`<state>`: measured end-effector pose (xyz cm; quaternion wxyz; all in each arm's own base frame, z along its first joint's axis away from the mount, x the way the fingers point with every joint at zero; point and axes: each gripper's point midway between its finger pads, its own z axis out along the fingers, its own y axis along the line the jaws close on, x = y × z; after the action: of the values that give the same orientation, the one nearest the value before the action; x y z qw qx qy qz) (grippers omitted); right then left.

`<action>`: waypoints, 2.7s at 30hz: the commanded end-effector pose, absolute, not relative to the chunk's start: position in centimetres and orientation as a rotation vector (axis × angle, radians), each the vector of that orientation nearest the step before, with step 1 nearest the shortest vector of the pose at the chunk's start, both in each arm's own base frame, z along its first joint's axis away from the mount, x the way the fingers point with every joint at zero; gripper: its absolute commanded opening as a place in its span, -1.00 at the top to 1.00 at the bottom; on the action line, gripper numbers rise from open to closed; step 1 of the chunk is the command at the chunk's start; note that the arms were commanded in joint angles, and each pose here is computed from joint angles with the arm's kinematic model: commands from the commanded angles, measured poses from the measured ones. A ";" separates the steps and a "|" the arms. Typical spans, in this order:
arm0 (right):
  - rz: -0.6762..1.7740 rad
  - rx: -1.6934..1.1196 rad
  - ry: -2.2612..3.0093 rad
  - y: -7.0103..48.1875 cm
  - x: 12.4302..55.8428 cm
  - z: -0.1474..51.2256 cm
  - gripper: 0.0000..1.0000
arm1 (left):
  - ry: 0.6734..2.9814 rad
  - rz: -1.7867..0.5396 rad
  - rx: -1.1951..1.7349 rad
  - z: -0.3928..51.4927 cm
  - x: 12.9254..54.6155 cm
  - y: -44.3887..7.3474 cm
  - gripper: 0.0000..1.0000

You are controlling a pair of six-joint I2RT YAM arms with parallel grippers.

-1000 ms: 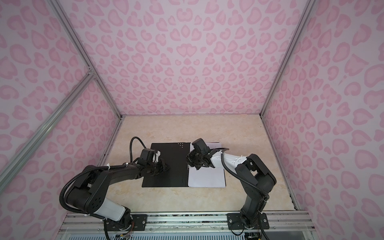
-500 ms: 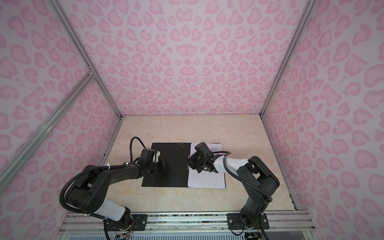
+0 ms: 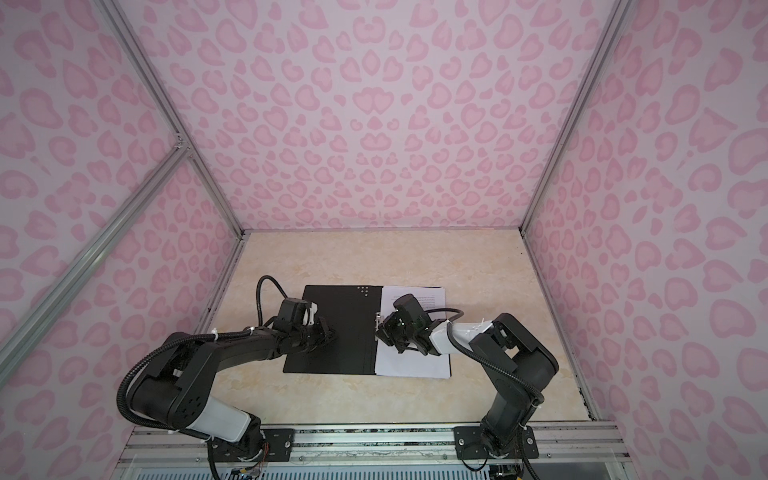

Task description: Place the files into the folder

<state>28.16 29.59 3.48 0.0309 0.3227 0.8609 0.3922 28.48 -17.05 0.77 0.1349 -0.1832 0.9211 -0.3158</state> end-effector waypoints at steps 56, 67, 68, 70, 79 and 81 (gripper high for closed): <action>1.288 0.674 2.752 34.0 29.0 2.1 0.71 | 2.914 -0.438 -0.713 -5.0 21.7 -12.8 0.74; 1.315 0.676 2.722 33.6 28.8 3.2 0.32 | 2.904 -0.448 -0.694 -4.4 22.4 -13.1 0.74; 1.324 0.668 2.715 33.6 28.8 3.6 0.28 | 2.903 -0.454 -0.689 -4.3 22.5 -13.2 0.74; 1.330 0.644 2.704 33.6 28.7 4.6 0.17 | 2.898 -0.461 -0.674 -4.0 22.9 -13.4 0.74; 1.291 0.526 2.599 30.8 28.1 9.0 -0.25 | 2.726 -0.737 -0.355 4.1 27.9 -18.3 0.51; 1.218 0.463 2.588 29.5 28.4 10.1 -0.38 | 2.651 -0.811 -0.283 7.2 28.8 -19.5 0.34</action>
<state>28.13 30.99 9.70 0.0858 0.1854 0.8717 0.4455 28.97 -18.37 4.49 0.1697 -0.1419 0.9390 -0.2634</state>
